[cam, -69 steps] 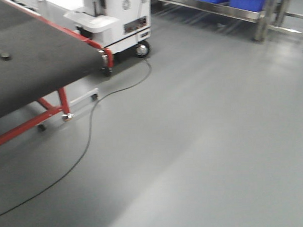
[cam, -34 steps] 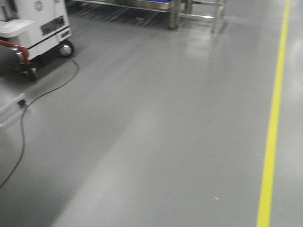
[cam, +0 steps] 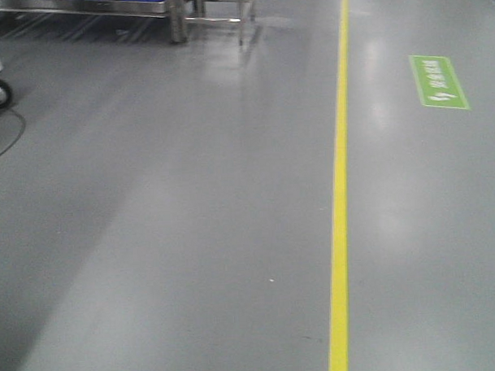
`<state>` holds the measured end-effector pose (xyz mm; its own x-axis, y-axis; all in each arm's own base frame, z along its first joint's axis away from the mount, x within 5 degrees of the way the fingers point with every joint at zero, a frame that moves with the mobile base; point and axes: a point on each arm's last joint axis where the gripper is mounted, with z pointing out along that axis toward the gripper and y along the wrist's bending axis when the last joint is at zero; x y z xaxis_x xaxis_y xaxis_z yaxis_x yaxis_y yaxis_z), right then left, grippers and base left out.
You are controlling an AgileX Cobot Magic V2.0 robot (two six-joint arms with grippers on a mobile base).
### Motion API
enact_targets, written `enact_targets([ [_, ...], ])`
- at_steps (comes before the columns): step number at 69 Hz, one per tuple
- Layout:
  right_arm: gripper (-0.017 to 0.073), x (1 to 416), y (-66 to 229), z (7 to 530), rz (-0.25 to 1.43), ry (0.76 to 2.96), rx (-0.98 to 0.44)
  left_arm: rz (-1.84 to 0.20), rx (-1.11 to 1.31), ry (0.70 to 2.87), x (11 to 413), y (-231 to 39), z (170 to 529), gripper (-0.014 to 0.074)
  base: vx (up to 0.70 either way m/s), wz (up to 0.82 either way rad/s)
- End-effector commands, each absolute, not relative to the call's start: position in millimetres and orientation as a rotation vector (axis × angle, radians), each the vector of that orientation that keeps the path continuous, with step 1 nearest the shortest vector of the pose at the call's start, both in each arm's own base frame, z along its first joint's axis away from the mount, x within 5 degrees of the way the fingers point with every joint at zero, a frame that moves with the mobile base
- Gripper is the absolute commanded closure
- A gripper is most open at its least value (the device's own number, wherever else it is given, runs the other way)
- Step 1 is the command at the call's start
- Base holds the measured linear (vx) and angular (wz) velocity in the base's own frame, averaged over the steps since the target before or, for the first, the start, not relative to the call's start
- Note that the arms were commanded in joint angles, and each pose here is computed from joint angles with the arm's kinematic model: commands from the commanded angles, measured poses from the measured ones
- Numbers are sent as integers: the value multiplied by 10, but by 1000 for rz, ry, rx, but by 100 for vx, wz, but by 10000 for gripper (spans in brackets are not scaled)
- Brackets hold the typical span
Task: Move and align brake pads A on conveyor
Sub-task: 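Back the base away from the conveyor and turn toward the aisle, then drive along the yellow line away from the conveyor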
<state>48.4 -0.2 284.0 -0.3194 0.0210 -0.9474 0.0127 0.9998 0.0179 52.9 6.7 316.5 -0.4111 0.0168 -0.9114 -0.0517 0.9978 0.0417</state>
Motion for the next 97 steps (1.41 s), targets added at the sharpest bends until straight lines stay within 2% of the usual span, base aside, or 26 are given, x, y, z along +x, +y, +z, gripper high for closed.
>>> enact_targets([
  [1, -16, 502, -9, 2975, -13, 1814, 17, 70, -19, 1918, 554, 62, 3289, 52, -23, -49],
  [42, -16, 502, -10, 2973, -14, 1815, 18, 70, -19, 1918, 554, 62, 3289, 52, -11, -35],
  [97, -16, 502, -10, 2974, -14, 1814, 18, 70, -19, 1918, 554, 62, 3289, 52, 10, -15],
])
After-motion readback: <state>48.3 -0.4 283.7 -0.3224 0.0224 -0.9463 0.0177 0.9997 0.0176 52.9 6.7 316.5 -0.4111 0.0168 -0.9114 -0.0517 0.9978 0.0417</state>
